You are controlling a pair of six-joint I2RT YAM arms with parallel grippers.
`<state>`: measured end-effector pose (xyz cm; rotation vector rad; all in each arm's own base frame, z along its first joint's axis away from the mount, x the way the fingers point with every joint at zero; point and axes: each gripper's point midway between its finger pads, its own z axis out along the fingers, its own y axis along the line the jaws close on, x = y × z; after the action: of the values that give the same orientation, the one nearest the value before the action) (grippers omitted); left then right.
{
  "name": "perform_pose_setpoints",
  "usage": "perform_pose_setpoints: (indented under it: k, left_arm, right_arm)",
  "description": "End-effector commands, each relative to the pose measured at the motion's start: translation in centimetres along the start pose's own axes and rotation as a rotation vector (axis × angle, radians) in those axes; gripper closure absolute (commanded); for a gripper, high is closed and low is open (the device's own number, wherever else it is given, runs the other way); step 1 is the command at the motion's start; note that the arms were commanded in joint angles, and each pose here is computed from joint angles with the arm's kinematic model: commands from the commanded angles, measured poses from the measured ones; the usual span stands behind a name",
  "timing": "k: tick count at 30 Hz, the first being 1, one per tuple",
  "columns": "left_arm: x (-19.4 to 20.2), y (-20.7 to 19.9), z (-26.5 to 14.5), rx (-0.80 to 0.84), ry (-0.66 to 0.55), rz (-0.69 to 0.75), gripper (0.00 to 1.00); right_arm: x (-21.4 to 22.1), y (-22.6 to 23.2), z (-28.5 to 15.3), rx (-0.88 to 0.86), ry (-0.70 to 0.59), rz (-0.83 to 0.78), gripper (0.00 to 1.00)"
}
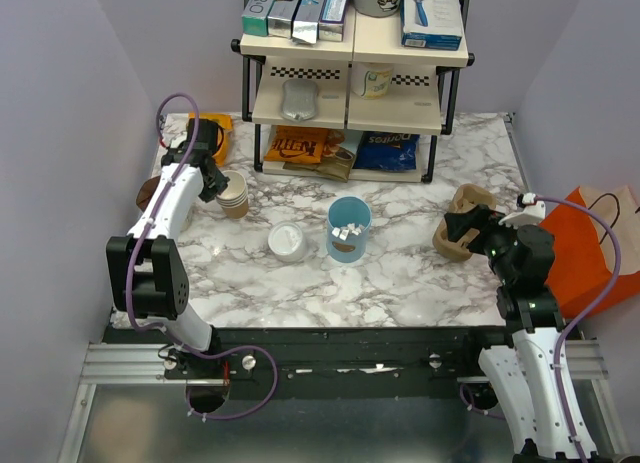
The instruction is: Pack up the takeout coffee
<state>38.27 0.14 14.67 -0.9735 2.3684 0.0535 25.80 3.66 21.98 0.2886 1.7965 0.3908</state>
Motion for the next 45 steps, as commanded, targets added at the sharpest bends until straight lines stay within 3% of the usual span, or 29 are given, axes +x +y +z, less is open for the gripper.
perform_pose_setpoints:
  k: [1,7,10,11,24,28,33,38,45]
  left_arm:
    - [-0.8,-0.2,0.2,-0.007,-0.017,-0.011,0.72]
    - [-0.8,-0.5,0.3,0.004,-0.017,-0.004,0.80]
    - [-0.8,-0.6,0.2,0.015,-0.012,-0.003,0.91]
    - [-0.8,-0.7,0.2,0.018,-0.012,-0.001,1.00]
    - [-0.3,-1.6,-2.2,0.157,-0.028,0.005,1.00]
    - [0.9,-1.5,-3.5,0.225,-0.012,-0.002,1.00]
    - [2.1,-0.3,-4.9,0.238,-0.002,-0.022,1.00]
    - [-0.2,0.2,-7.9,0.260,-0.116,-0.054,1.00]
    - [-2.4,0.0,-10.1,0.251,-0.165,-0.056,1.00]
  right_arm:
    - [-0.6,-0.3,-0.4,0.029,-0.012,-0.007,0.00]
    - [-0.5,-0.4,-0.3,0.034,-0.008,-0.005,0.00]
    - [-0.5,-0.4,-0.3,0.031,-0.006,-0.005,0.00]
    - [-0.5,-0.3,-0.3,0.030,-0.009,-0.005,0.00]
    - [-0.3,0.3,-0.3,-0.010,0.010,-0.020,0.00]
    - [0.6,3.2,-0.5,-0.190,0.068,-0.073,0.04]
    - [0.4,4.7,-0.8,-0.277,0.068,-0.095,0.04]
    - [0.4,4.9,-1.1,-0.294,0.054,-0.100,0.04]
    - [0.4,4.5,-1.0,-0.267,0.058,-0.094,0.04]
